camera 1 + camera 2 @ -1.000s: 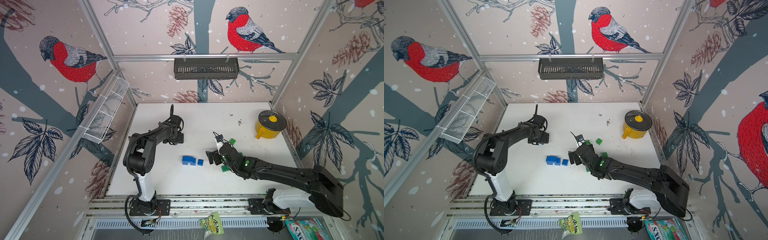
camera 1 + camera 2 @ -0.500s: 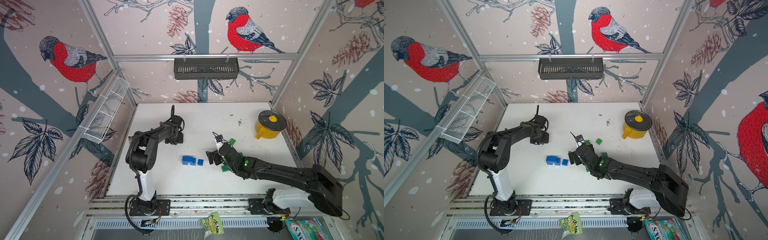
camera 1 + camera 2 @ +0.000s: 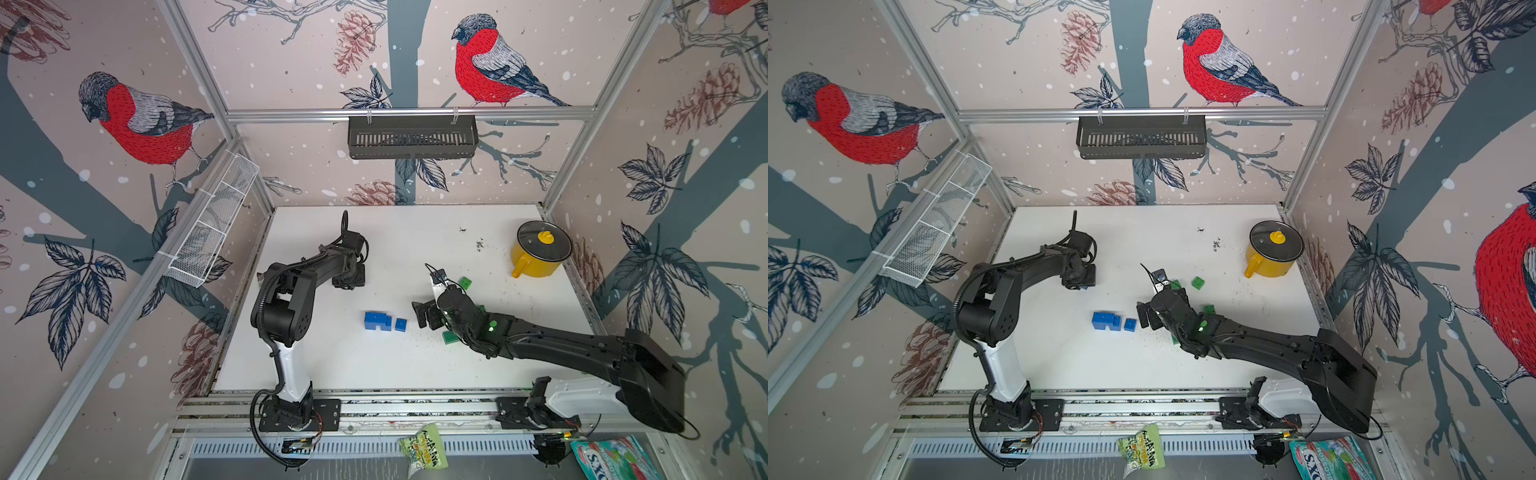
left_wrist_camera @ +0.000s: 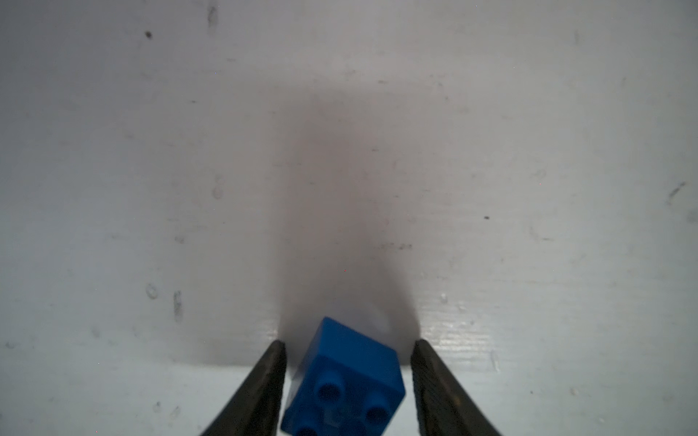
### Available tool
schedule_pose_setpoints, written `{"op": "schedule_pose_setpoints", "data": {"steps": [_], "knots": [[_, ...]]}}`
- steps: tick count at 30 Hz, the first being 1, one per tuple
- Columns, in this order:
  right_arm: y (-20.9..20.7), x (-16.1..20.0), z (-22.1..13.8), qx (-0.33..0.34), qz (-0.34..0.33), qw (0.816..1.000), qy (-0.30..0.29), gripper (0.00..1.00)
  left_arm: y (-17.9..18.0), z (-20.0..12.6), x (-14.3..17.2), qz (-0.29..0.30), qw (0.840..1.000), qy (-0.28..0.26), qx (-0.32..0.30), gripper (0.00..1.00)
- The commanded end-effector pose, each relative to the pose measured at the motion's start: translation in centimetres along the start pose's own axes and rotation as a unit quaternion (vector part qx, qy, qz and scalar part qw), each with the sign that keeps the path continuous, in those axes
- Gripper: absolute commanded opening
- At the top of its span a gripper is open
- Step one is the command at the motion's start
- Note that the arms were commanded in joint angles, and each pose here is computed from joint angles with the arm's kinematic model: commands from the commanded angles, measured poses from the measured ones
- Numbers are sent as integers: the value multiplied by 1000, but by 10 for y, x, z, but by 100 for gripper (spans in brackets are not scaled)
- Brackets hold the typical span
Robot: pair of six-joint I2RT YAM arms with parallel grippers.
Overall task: Assemble the letter h with lego
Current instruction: Pick up the lego brick from the center of the board.
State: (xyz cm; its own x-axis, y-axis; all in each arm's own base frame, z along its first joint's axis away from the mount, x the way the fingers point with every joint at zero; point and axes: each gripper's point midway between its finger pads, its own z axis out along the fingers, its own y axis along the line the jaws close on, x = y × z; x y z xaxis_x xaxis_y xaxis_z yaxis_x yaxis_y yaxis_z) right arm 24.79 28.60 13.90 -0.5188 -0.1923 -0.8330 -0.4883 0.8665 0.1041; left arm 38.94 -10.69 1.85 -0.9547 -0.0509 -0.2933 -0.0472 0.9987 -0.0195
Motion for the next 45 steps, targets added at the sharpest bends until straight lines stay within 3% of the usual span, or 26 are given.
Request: {"op": "schedule_pose_setpoints", "data": {"steps": [1, 4, 9, 17, 24, 45], "knots": [[-1, -4, -2, 6, 5, 1000, -5, 100, 3, 0, 14, -5, 1000, 23, -7, 52], [-1, -4, -2, 6, 5, 1000, -5, 100, -2, -2, 18, -5, 1000, 25, -6, 46], [-2, -4, -3, 6, 5, 1000, -6, 99, -3, -6, 22, -12, 1000, 23, -11, 46], [-1, -3, -2, 5, 4, 1000, -4, 99, 2, -13, 11, -28, 999, 4, -33, 53], [0, -1, 1, 6, 2, 1000, 0, 100, 6, -12, -2, -43, 998, -4, -55, 53], [2, -4, -3, 2, 2, 1000, -5, 99, 4, -2, 3, -46, 998, 6, -52, 43]]}}
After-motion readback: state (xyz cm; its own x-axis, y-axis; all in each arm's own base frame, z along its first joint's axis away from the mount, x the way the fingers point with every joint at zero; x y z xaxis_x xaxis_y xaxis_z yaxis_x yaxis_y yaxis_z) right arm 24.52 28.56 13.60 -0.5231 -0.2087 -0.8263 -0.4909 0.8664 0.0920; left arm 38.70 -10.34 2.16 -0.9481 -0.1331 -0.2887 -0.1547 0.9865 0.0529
